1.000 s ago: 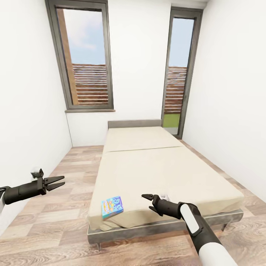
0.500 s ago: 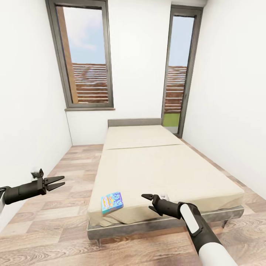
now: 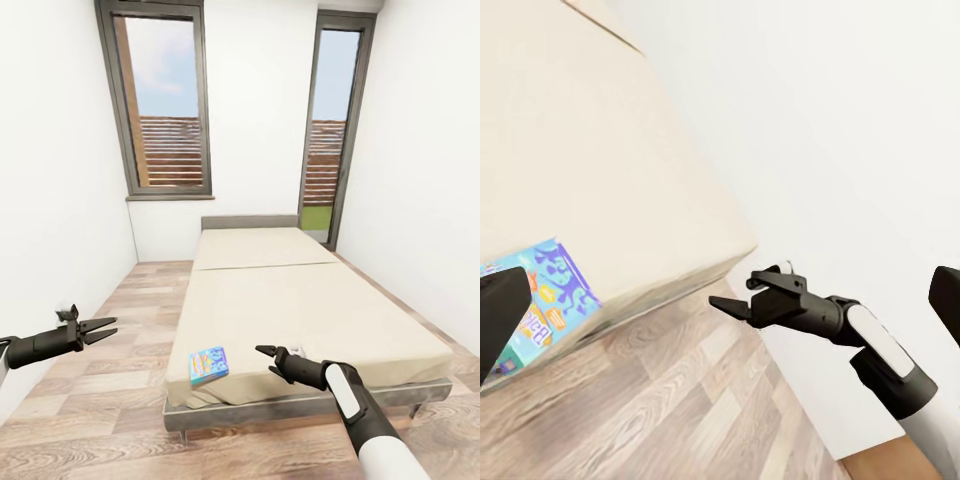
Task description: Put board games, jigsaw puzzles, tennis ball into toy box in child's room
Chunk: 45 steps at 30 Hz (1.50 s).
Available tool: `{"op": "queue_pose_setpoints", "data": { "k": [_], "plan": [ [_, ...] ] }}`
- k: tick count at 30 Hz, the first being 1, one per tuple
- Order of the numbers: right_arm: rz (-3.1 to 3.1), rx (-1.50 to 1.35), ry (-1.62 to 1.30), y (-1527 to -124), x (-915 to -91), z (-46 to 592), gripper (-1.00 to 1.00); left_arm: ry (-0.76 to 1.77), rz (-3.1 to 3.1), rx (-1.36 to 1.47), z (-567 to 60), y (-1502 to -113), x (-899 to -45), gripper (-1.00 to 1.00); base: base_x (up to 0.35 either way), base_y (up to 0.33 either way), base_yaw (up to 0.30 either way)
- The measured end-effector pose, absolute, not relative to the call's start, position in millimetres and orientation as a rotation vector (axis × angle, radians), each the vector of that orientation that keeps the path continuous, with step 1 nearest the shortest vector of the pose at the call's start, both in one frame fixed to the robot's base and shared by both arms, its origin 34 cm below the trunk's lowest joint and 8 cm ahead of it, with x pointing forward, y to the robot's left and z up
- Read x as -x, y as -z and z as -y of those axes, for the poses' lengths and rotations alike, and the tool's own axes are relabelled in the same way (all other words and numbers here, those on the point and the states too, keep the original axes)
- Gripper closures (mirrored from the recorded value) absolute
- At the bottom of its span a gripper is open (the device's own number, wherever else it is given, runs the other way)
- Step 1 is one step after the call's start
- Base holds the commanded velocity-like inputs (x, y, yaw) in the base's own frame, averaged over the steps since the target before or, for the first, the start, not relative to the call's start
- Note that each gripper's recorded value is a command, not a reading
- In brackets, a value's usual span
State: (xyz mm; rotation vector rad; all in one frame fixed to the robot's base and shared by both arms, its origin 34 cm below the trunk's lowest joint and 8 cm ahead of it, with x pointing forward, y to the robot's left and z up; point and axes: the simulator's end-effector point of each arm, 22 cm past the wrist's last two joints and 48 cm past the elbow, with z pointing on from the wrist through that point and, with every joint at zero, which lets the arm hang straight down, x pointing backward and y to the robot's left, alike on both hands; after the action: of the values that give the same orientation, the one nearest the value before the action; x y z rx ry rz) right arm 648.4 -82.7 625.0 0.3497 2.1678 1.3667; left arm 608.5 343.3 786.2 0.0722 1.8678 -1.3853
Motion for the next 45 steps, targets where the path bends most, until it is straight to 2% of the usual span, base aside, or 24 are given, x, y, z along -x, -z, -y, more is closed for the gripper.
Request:
{"op": "queue_pose_setpoints", "data": {
  "k": [12, 45],
  "plan": [
    [-2.185, -0.292, -1.356, -629, -644, 73, -1.0, 1.383, -1.861, -0.078, -343, -790, -607, -1.0, 0.0, 0.0, 0.174],
    [-2.183, -0.285, -1.357, -594, -635, 72, -1.0, 1.386, -1.85, -0.076, -344, -758, -599, -1.0, 0.0, 0.0, 0.005]
  ]
}}
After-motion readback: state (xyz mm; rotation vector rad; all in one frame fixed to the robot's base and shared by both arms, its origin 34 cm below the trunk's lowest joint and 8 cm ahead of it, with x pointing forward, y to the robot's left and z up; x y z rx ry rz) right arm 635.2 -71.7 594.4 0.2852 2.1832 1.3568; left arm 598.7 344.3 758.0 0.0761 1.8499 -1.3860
